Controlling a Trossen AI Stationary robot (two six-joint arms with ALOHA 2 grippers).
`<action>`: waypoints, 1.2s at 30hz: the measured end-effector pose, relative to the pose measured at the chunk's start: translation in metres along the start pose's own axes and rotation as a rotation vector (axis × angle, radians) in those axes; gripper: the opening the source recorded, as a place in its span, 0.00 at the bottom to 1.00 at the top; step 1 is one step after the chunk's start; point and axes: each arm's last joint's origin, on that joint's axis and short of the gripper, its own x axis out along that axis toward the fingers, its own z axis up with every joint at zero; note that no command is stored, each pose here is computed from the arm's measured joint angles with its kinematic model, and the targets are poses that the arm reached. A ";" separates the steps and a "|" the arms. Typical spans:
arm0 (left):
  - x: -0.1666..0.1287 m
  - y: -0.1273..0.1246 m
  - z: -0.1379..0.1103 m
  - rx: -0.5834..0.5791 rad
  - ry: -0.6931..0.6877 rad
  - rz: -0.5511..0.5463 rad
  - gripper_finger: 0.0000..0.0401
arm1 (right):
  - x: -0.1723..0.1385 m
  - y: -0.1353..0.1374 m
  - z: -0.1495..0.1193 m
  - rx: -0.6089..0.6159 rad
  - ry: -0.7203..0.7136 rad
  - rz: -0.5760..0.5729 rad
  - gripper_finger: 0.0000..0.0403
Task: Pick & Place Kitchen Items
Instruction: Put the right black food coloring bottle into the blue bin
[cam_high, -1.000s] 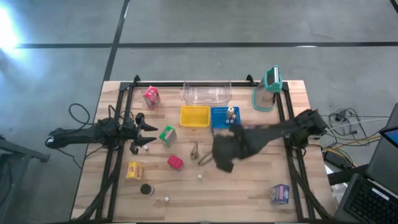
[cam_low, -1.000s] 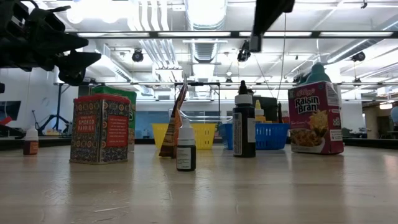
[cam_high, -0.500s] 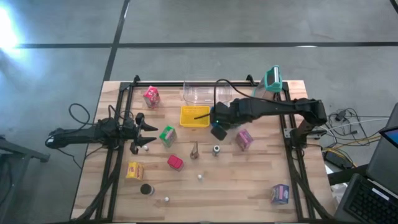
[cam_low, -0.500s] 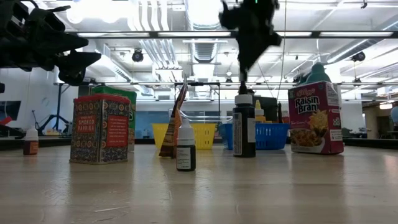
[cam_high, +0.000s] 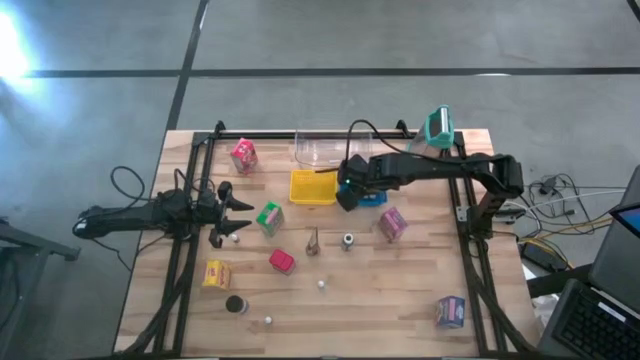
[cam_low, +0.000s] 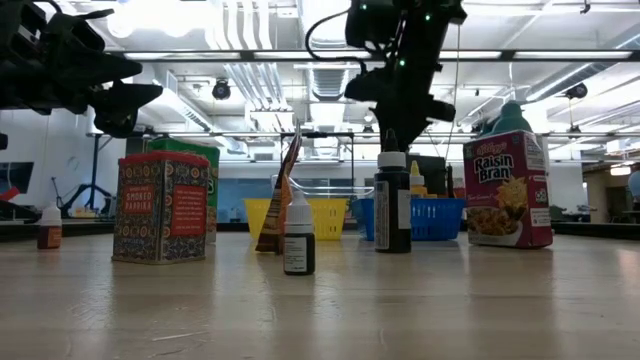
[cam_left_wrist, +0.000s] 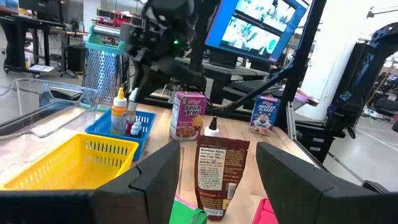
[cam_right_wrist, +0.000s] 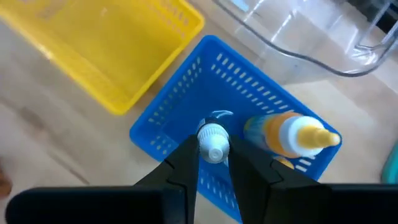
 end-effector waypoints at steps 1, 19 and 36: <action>0.000 0.000 0.000 0.000 0.000 0.000 0.54 | 0.002 -0.001 0.000 0.007 0.000 0.007 0.17; 0.000 0.000 0.000 0.000 0.000 0.000 0.54 | 0.037 -0.004 -0.017 0.058 -0.021 0.066 0.17; 0.000 0.000 0.000 0.000 0.000 0.000 0.54 | 0.049 -0.009 -0.025 0.056 -0.020 0.064 0.17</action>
